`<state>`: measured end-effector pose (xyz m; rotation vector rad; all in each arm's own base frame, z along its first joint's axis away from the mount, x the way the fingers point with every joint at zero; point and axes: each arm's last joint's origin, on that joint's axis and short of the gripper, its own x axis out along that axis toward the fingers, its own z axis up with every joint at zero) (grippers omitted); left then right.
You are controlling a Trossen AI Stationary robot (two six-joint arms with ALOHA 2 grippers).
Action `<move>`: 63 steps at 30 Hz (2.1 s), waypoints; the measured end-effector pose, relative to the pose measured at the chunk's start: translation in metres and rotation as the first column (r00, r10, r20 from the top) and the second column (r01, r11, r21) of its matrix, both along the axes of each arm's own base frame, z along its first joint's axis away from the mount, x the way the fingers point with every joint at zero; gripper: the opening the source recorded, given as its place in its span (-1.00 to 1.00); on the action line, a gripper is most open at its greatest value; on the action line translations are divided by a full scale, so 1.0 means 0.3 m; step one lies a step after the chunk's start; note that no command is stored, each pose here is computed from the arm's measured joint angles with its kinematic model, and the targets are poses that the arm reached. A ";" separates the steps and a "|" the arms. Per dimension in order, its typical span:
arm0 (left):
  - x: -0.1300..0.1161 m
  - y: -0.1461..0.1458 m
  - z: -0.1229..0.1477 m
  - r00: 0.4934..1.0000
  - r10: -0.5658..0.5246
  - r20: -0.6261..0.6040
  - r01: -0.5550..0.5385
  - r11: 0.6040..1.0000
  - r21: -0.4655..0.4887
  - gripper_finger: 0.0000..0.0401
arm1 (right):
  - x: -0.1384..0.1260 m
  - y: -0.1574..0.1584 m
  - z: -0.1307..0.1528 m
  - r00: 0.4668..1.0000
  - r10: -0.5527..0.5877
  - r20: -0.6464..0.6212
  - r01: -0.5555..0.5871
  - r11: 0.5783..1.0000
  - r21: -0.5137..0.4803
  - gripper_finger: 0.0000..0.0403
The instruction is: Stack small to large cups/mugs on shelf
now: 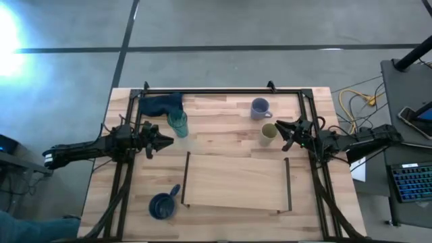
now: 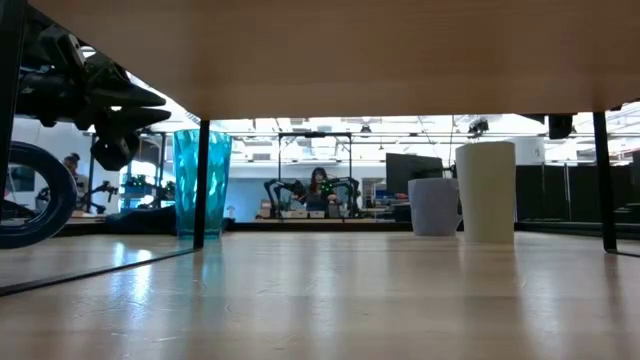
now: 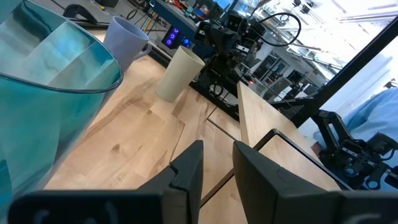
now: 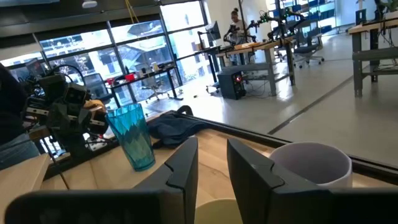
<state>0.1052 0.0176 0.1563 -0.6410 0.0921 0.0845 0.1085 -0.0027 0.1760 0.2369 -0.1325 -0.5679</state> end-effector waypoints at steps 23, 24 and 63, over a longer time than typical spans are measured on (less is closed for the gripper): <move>0.000 0.000 0.000 1.000 0.001 0.000 -0.001 1.000 0.000 -0.64 | 0.000 0.000 0.000 1.000 0.001 0.000 -0.001 1.000 0.000 -0.61; 0.000 0.000 0.000 1.000 0.001 0.000 -0.001 1.000 0.000 -0.64 | 0.000 0.000 0.000 1.000 0.000 0.000 0.000 1.000 0.000 -0.61; -0.062 0.018 0.257 0.725 0.260 0.638 -0.339 0.941 0.002 -0.64 | -0.025 -0.010 0.087 0.949 -0.091 0.302 0.067 0.994 0.087 -0.61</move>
